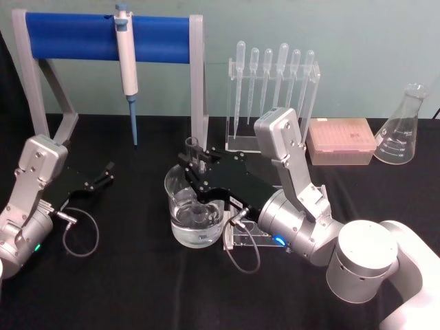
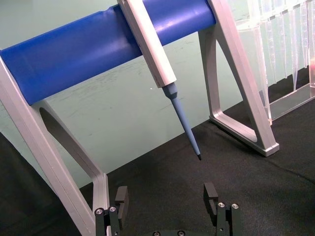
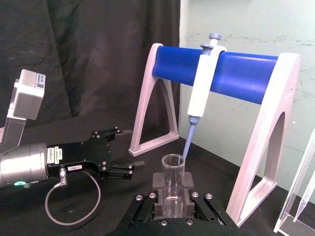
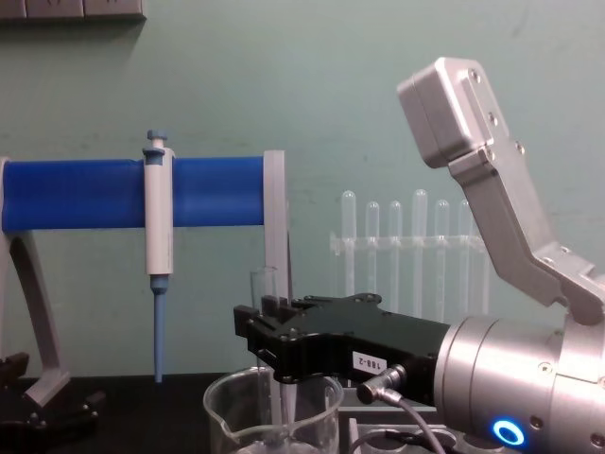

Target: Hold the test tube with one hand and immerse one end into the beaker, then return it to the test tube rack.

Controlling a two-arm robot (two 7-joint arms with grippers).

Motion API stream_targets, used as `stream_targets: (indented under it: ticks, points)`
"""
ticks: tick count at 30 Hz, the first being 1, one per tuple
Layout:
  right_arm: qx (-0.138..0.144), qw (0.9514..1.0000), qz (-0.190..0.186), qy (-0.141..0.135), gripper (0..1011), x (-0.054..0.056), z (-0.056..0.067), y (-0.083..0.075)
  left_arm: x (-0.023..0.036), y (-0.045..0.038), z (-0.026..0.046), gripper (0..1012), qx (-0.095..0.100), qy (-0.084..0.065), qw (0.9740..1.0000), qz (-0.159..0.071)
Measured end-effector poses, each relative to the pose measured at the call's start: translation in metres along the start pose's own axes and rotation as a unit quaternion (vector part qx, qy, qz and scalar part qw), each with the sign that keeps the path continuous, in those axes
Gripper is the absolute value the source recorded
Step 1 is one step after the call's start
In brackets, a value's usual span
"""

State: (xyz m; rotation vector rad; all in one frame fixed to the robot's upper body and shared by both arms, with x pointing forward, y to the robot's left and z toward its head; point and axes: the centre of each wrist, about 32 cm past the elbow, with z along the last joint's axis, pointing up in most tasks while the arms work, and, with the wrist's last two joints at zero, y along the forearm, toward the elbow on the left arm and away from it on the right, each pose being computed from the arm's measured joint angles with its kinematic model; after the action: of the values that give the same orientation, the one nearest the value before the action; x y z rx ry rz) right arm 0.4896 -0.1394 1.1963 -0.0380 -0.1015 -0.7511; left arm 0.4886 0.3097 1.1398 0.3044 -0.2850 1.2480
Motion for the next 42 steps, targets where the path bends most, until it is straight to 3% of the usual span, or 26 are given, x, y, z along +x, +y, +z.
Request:
stream_targets:
  ticks: [42]
  points:
    - [0.0, 1.0, 0.0, 0.0, 224, 0.0, 0.0, 0.0, 0.0, 0.0, 0.0, 1000, 0.0, 0.0, 1.0, 0.0]
